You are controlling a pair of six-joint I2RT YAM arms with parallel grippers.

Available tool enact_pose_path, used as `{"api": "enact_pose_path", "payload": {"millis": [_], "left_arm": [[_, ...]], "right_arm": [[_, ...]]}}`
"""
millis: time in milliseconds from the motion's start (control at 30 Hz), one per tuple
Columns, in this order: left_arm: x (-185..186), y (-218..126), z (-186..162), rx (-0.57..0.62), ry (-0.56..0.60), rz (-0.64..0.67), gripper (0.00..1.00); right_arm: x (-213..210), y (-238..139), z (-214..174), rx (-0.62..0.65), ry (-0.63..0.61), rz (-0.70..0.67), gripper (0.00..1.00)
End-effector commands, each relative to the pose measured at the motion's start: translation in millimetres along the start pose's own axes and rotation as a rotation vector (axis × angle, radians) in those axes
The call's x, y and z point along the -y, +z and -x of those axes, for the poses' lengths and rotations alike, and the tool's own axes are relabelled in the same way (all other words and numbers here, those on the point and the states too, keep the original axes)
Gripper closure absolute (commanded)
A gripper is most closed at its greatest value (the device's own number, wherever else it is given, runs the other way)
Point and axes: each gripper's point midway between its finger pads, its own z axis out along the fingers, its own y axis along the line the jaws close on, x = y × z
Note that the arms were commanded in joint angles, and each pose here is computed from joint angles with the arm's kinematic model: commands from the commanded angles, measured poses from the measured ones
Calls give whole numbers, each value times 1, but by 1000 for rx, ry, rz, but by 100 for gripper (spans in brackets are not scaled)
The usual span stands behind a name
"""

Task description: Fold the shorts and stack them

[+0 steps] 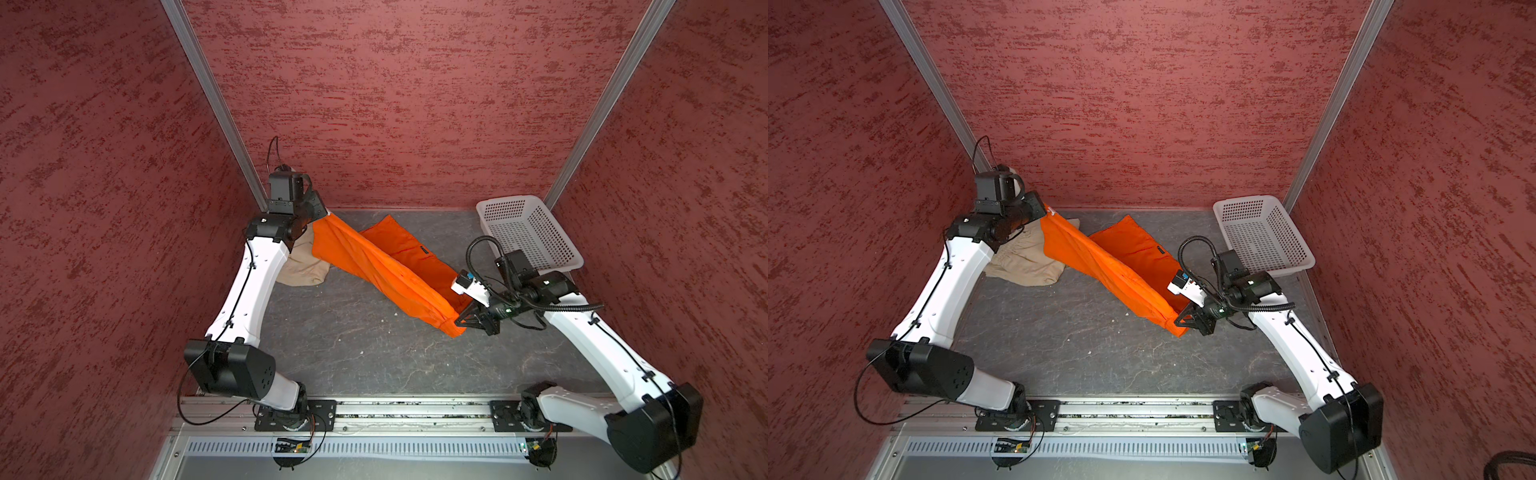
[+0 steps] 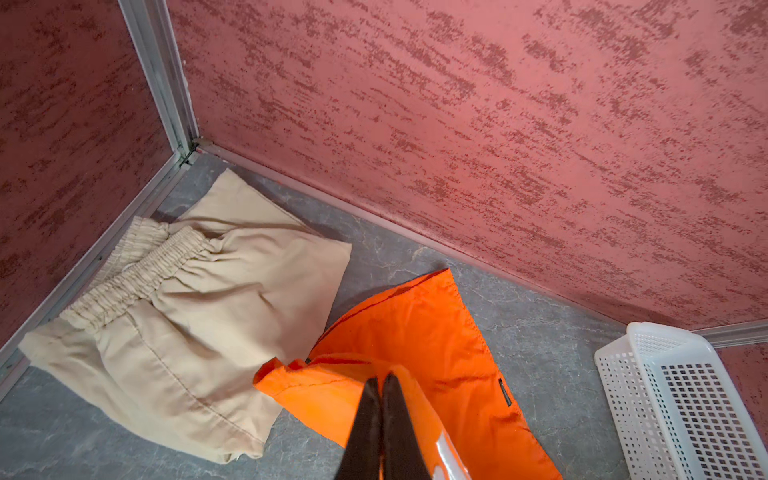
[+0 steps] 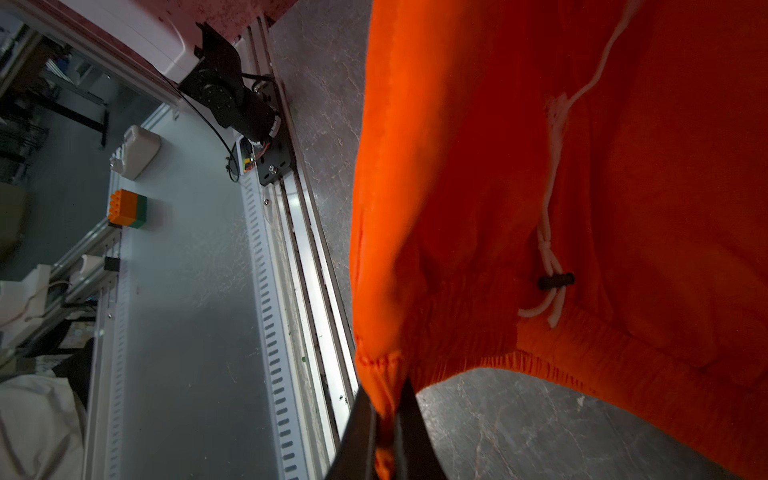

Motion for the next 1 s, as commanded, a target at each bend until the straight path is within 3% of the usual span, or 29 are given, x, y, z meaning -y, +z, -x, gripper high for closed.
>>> {"api": "enact_pose_path", "payload": {"millis": [0, 300, 600, 833, 967], "left_arm": [[6, 4, 23, 80, 31, -7, 95], [8, 28, 12, 31, 44, -6, 95], [13, 44, 17, 34, 56, -2, 95], [27, 56, 15, 21, 96, -17, 95], [34, 62, 19, 25, 112, -19, 95]], "right_arm": [[-12, -8, 21, 80, 95, 54, 100], [-23, -8, 38, 111, 199, 142, 100], [-15, 11, 21, 138, 549, 178, 100], [-13, 16, 16, 258, 669, 217, 100], [-7, 21, 9, 243, 716, 196, 100]]}}
